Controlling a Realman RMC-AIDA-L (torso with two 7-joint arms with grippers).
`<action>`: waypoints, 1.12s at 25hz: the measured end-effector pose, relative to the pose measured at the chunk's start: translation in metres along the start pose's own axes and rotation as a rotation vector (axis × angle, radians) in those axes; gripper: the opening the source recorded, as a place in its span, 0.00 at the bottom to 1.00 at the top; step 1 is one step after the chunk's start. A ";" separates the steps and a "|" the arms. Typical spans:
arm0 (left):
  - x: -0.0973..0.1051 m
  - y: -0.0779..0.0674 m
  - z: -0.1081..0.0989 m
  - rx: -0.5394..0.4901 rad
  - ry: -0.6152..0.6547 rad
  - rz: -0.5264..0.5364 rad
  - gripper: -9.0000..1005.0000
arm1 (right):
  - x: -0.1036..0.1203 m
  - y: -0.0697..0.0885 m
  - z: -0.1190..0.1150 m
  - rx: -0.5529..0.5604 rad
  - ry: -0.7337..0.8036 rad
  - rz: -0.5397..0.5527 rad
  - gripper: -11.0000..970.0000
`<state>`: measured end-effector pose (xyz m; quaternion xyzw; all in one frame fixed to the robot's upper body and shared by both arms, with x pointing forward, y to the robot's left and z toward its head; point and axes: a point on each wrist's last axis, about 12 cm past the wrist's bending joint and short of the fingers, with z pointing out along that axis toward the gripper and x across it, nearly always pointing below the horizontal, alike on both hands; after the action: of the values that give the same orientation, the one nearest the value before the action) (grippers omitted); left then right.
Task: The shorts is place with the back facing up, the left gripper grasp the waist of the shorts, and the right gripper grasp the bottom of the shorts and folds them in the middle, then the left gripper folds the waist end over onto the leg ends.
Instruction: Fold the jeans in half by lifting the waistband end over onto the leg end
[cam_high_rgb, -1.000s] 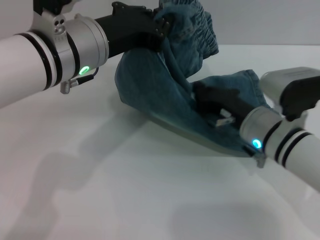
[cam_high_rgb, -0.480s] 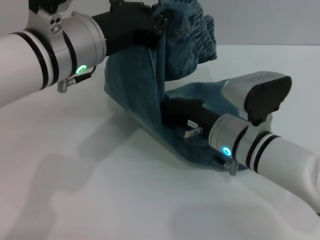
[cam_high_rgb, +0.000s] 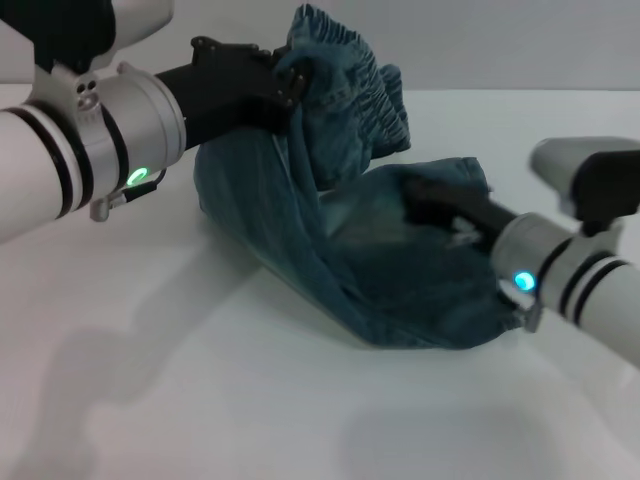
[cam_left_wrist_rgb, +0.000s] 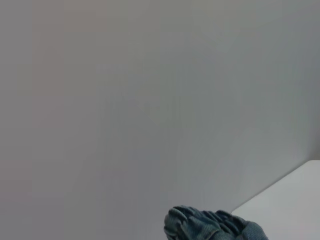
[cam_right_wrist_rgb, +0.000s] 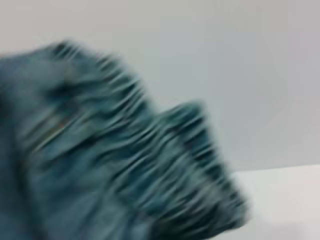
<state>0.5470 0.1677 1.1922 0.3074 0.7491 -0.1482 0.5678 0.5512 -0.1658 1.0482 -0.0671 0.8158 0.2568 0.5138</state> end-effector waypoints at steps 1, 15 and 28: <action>0.002 0.000 -0.001 -0.002 0.005 -0.004 0.13 | -0.003 -0.005 -0.001 0.015 -0.009 0.000 0.09; 0.002 -0.022 0.001 0.066 0.002 0.011 0.13 | -0.019 -0.056 -0.021 0.215 -0.057 -0.014 0.09; 0.004 -0.062 0.011 0.172 -0.023 0.025 0.14 | -0.027 -0.077 -0.033 0.299 -0.075 -0.015 0.09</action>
<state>0.5161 0.1152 1.1773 0.3625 0.7233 -0.2084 0.5495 0.5662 -0.2517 1.0561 0.0136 0.8246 0.1310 0.5502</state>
